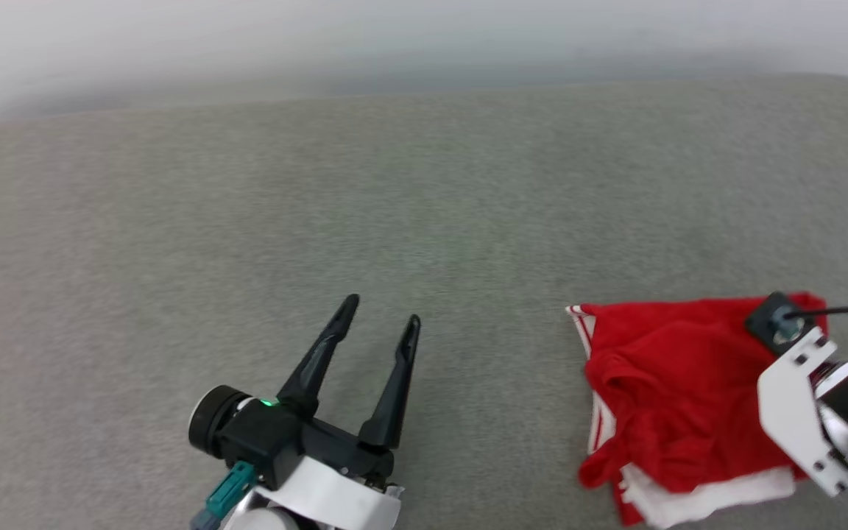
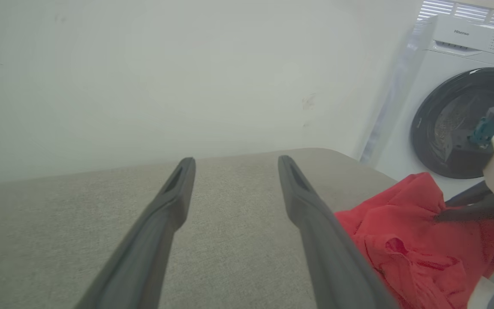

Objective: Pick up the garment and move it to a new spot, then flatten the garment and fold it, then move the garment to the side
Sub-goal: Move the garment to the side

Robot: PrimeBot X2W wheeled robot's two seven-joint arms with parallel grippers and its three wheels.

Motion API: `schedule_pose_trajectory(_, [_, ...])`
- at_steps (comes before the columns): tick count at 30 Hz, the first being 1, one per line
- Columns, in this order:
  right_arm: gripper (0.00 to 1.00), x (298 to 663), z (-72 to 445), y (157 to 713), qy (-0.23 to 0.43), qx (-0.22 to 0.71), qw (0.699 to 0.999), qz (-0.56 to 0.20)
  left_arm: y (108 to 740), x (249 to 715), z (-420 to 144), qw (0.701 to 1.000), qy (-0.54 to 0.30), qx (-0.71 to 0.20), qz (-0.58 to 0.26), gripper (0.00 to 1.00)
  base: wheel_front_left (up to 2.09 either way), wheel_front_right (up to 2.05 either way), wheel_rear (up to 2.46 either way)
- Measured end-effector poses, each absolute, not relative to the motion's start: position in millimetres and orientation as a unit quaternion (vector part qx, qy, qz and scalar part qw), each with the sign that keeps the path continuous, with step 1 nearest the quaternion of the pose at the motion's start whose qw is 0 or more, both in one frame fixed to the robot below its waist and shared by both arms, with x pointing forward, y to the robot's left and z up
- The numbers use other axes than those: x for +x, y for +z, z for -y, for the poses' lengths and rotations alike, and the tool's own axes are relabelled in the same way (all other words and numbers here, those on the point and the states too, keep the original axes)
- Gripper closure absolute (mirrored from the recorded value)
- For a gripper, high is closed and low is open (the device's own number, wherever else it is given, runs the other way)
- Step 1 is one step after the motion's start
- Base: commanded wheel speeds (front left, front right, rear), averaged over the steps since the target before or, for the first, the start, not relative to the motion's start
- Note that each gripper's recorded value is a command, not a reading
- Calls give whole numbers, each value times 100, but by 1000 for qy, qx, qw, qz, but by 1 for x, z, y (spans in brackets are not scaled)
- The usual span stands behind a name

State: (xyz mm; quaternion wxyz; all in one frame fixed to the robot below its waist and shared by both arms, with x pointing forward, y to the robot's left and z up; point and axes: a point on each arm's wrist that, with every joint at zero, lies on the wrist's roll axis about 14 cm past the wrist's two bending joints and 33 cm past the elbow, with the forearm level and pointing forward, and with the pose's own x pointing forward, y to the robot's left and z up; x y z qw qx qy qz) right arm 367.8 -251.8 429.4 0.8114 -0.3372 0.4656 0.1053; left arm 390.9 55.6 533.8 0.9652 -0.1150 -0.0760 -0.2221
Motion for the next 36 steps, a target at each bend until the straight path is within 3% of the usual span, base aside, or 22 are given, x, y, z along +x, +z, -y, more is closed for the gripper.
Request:
schedule_pose_trajectory(7, [100,367,346,457,18,-371,801,-469,531,404,8,936,-319,-131,74,0,0,0,0])
schedule_pose_trajectory(17, [100,370,450,450,-95,-346,792,-494,491,434,41,912,-382,-141,49,0,0,0,0])
schedule_pose_trajectory(24, [100,362,502,437,-162,-324,776,-516,469,451,38,912,-381,-146,40,0,0,0,0])
schedule_pose_trajectory(30, [100,373,513,423,-182,-300,785,-510,453,468,11,929,-346,-128,31,0,0,0,0])
schedule_pose_trajectory(31, [82,375,512,421,-182,-297,788,-508,452,469,9,930,-344,-126,31,0,0,0,0])
schedule_pose_trajectory(32, [0,376,512,418,-182,-295,789,-507,451,469,8,931,-343,-125,30,0,0,0,0])
schedule_pose_trajectory(36, [0,379,508,417,-184,-288,797,-498,454,470,4,933,-338,-122,33,0,0,0,0])
